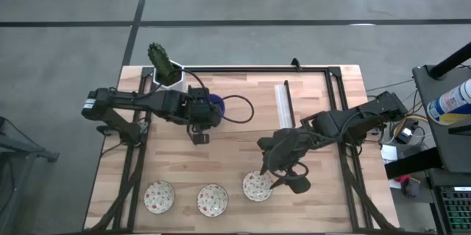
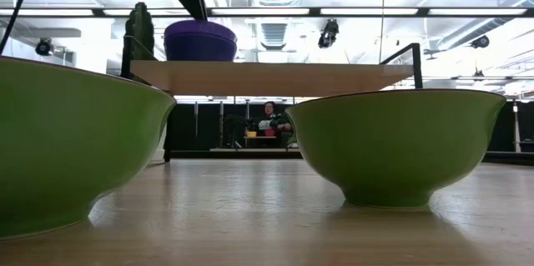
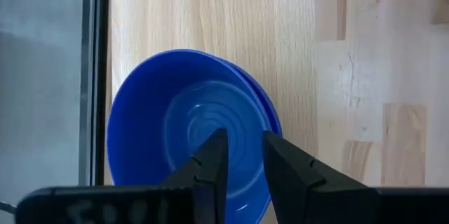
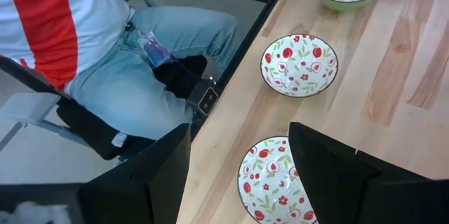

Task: Pick & Place Mini bowls
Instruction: Stack the blue bowl on the blue bowls on the shelf, then put the right white patterned bowl on the shelf

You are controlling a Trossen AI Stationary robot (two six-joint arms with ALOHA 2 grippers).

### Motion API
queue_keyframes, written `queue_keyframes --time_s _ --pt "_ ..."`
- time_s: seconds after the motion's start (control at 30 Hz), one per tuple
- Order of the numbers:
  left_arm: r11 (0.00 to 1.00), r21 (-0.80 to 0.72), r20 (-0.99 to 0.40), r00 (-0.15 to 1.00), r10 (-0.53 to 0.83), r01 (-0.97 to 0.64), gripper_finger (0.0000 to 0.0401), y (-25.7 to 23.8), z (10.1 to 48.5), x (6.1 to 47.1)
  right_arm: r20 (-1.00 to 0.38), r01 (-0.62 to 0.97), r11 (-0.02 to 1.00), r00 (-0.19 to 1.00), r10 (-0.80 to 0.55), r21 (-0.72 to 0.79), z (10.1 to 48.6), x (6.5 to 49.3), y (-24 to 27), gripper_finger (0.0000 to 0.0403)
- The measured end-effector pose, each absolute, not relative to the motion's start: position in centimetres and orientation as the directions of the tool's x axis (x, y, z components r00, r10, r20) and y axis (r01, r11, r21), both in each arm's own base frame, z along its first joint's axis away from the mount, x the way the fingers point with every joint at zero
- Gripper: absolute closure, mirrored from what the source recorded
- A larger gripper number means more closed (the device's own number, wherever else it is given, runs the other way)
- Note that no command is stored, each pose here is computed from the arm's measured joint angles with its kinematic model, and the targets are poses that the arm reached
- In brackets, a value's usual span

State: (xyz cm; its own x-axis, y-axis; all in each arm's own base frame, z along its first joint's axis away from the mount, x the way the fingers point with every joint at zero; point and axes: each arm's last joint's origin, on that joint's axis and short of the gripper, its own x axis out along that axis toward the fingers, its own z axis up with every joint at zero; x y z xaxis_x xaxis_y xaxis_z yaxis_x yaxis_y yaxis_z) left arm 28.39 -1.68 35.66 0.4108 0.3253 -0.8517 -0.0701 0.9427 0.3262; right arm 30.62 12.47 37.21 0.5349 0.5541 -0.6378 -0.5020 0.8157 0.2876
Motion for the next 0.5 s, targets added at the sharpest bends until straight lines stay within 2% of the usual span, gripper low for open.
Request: queue_keyframes --time_s 0.23,0.5 --pt "0.946 0.320 -0.862 0.398 0.315 -0.058 0.0318 -1.72 35.14 28.51 -0.635 -0.499 0.816 0.537 0.555 0.291 37.23 30.64 12.48 0.0165" --pt "0.916 0.390 -0.816 0.423 0.393 -0.099 0.0318 -1.48 36.05 28.52 -0.635 -0.495 0.817 0.537 0.555 0.295 37.23 30.64 12.48 0.0165"
